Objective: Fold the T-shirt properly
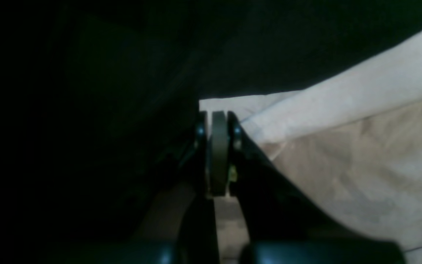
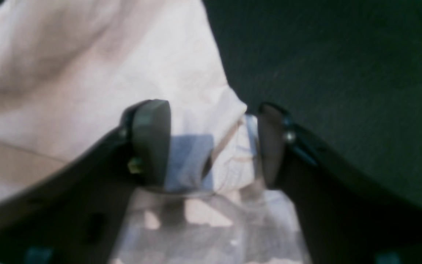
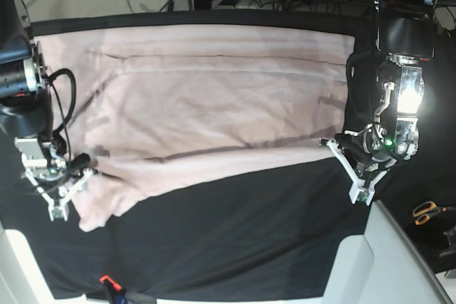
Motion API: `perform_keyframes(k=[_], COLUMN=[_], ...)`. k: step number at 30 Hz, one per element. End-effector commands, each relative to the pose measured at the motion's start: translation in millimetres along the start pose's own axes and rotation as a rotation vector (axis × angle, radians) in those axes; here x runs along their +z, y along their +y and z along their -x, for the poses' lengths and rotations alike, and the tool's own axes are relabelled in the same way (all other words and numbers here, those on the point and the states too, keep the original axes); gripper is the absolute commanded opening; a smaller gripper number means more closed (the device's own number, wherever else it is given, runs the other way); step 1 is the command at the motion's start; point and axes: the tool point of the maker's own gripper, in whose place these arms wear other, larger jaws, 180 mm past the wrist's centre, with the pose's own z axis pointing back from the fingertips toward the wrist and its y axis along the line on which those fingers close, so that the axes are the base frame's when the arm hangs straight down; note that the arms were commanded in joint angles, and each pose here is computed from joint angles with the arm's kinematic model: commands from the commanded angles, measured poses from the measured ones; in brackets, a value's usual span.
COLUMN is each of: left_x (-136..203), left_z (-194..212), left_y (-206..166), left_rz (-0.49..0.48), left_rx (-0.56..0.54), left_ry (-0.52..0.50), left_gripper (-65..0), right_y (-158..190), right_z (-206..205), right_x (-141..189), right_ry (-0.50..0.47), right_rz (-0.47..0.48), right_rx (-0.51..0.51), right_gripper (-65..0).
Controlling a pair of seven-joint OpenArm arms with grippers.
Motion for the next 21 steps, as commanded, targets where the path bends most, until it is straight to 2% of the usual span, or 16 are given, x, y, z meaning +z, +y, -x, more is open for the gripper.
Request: perform_keyframes(k=[1, 2, 3, 4, 10, 14, 18, 21], left_x=[6, 6, 6, 6, 5, 5, 5, 5], left_z=[-18, -18, -18, -18, -17, -17, -17, -17], left_y=[9, 9, 9, 9, 8, 8, 8, 8], left_rz=[-0.02, -0.02, -0.02, -0.02, -0.019, -0.02, -0.02, -0.02], left_rx=[0.0, 0.0, 0.0, 0.0, 0.001, 0.0, 0.0, 0.0], left_ry=[-0.049, -0.049, -0.049, -0.049, -0.047, -0.047, -0.047, -0.047], left_gripper=[-65.0, -65.0, -65.0, -65.0, -65.0, -65.0, -65.0, -65.0], right_y=[-11, -10, -10, -11, -3, 4, 1, 0], right_z=[-27, -22, -21, -21, -32, -31, -34, -29], right_x=[2, 1, 1, 1, 9, 21, 40, 52], right_ry=[-0.06, -0.054, -0.053, -0.052, -0.126, -0.097, -0.106, -0.068], right_rz=[0.02, 0.019, 0.019, 0.02, -0.003, -0.024, -0.028, -0.031], right_rx=[-0.005, -0.004, -0.004, -0.003, 0.027, 0.047, -0.026, -0.05], right_gripper=[-48.5, -56.1, -60.2, -61.2, -64.4, -64.8, -64.8, -64.8])
